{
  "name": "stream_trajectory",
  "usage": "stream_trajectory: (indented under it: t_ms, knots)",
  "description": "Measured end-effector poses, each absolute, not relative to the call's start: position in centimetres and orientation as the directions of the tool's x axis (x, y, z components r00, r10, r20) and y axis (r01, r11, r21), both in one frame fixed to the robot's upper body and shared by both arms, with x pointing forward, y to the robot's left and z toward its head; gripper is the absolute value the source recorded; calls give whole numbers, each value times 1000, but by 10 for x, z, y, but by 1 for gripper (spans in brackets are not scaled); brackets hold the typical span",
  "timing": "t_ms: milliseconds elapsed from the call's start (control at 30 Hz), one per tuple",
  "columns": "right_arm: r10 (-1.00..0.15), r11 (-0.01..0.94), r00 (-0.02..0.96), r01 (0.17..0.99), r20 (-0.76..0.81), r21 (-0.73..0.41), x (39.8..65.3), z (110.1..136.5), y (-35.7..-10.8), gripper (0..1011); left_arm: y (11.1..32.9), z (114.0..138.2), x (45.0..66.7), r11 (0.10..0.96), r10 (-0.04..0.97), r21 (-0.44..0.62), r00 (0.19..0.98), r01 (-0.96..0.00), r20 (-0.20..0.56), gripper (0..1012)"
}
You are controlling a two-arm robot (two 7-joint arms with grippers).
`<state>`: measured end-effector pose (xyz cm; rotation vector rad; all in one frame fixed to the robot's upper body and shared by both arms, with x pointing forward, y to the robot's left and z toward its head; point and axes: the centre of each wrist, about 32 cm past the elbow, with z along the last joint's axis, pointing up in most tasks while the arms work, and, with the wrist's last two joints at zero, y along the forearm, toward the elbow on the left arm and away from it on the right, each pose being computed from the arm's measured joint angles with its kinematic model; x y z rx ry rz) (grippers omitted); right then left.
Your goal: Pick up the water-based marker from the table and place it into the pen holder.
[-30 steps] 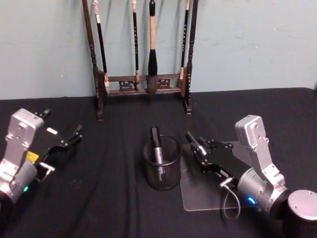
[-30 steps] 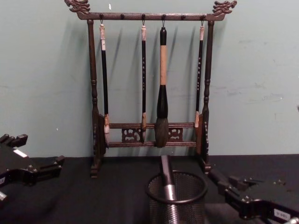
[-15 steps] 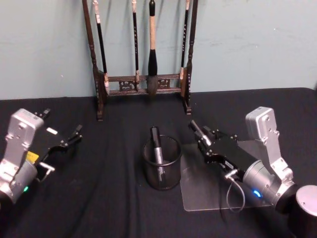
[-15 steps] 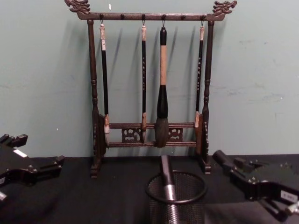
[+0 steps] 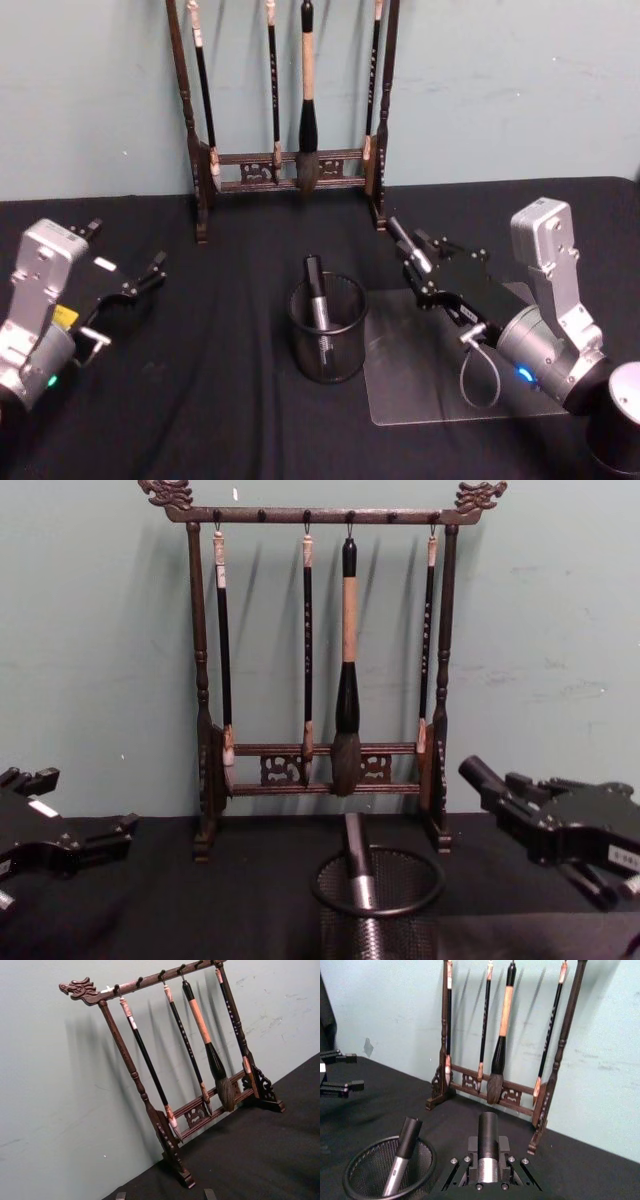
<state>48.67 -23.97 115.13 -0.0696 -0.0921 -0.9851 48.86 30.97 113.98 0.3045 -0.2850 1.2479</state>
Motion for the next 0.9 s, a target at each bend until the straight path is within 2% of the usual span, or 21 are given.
stream_trajectory:
  t_ms: [900]
  knots:
    - [-818, 570, 556, 818, 148, 74, 503, 1171, -230, 239, 310, 1140, 489, 287, 880, 70, 292, -955, 374, 1009]
